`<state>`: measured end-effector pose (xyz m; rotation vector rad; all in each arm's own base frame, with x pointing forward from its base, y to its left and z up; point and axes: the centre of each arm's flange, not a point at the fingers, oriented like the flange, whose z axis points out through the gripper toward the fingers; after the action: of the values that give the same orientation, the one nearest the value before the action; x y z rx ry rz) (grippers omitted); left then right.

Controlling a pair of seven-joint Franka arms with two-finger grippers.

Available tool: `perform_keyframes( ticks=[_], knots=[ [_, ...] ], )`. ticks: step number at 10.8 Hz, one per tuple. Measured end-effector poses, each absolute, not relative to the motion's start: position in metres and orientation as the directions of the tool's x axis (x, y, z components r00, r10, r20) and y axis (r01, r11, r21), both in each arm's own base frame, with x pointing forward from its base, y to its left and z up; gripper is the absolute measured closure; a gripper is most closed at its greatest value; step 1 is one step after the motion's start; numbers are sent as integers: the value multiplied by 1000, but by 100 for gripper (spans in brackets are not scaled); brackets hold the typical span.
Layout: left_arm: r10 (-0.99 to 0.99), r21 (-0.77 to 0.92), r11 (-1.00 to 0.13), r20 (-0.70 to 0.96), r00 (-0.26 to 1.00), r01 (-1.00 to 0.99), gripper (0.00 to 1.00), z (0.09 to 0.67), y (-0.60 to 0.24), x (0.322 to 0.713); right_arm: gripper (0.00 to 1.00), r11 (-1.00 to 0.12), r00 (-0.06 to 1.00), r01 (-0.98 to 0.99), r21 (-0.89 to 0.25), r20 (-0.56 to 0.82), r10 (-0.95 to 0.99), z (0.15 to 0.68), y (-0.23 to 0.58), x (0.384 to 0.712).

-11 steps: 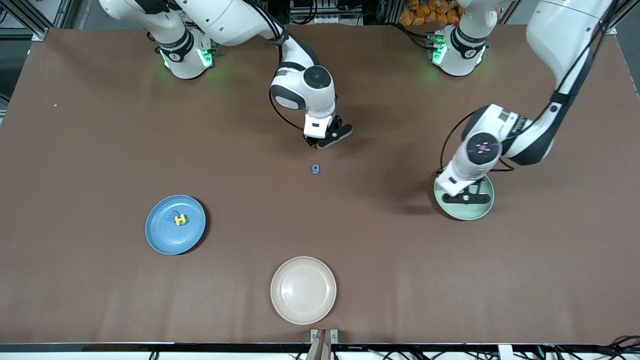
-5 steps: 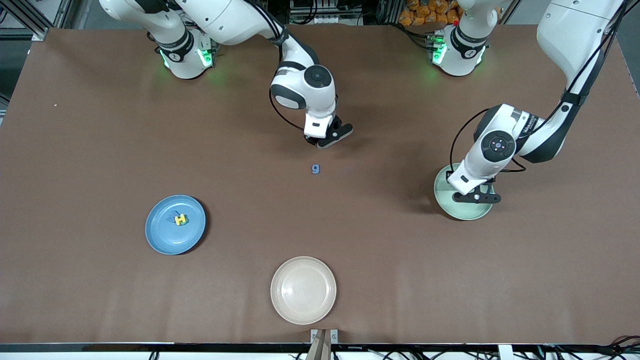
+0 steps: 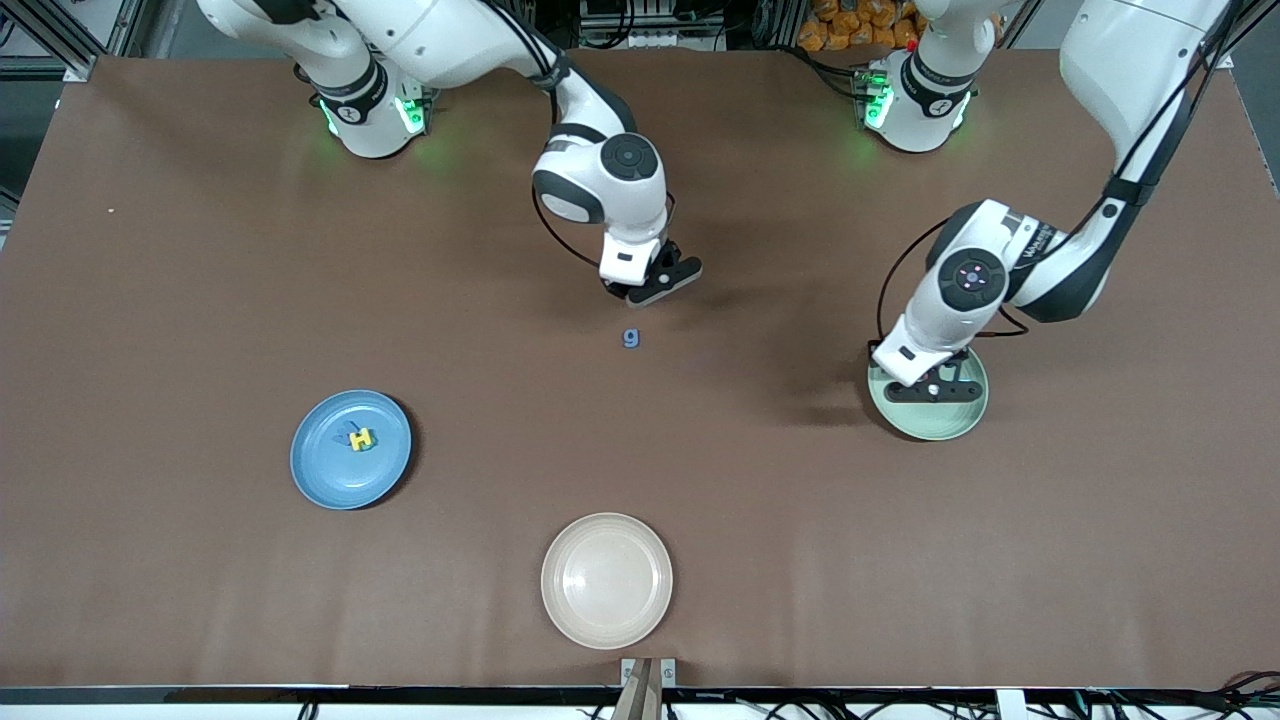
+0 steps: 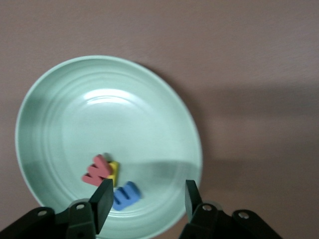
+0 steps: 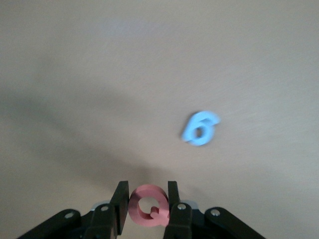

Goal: Sort uppercase to blue plate, lowercase to green plate
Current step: 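Place the Q on the blue plate while the left gripper reaches the 6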

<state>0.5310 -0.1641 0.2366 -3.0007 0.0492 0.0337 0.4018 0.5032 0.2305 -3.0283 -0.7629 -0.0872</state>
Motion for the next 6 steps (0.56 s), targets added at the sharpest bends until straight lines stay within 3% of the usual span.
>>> perform_keyframes(
  ticks=[3,6],
  knots=[
    [22,-115,-993,-8,1000,21,33,244,-188,528,64,-873,873,488,6,19,488,279,435,469],
    [105,-82,-991,23,994,106,35,256,-233,520,64,-858,858,513,7,-33,513,308,316,551]
  ],
)
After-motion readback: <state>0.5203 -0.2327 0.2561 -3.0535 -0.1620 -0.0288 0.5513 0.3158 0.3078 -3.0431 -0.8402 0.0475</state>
